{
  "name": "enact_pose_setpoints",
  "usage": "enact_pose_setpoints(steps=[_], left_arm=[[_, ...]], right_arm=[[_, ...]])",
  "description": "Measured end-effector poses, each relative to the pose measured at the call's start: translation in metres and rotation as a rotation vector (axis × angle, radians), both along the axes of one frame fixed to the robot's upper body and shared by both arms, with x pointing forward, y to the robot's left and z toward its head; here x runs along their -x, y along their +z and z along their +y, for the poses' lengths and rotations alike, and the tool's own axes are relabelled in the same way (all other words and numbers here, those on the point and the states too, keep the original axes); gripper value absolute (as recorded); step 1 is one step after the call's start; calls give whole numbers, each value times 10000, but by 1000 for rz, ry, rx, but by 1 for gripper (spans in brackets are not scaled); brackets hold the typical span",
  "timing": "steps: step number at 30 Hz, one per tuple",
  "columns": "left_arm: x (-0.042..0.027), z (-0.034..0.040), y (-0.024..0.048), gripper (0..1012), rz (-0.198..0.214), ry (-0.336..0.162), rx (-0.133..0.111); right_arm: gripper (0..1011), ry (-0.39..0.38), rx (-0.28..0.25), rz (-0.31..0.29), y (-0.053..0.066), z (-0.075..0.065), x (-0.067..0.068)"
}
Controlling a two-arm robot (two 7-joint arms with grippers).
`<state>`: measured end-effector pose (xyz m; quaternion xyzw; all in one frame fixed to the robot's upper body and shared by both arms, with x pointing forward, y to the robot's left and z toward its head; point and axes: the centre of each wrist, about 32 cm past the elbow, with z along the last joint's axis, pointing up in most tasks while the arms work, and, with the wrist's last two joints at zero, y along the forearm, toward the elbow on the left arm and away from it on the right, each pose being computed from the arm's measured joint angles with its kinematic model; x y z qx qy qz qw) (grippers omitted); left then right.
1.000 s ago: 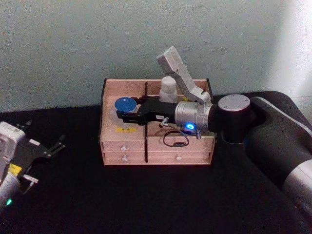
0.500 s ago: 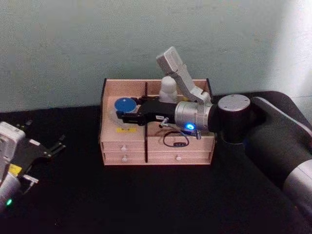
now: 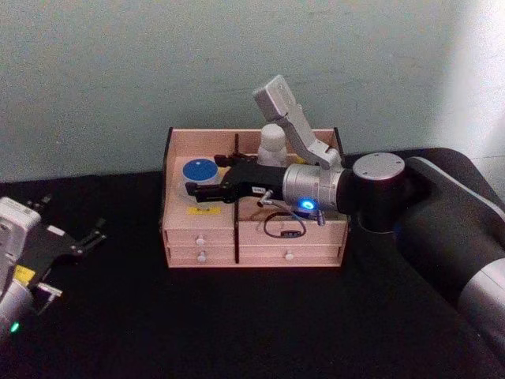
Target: Pick up the facial cleanser and watermelon frost from the table and place them into the tiered storage box.
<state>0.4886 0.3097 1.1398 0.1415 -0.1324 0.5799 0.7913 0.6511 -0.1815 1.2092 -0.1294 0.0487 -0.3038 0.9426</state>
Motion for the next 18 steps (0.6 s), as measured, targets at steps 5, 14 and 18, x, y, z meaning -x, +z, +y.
enact_pose_setpoints(steps=[5,14,18], left_arm=[[0,0,0,1001,0,0,0],[0,0,0,1002,0,0,0],[0,0,0,1001,0,0,0]], right_arm=[[1002,0,0,0,0,0,0],[1002,3,-26,-36,40,-54,106],[1002,9,-57,-63,85,-136,228]])
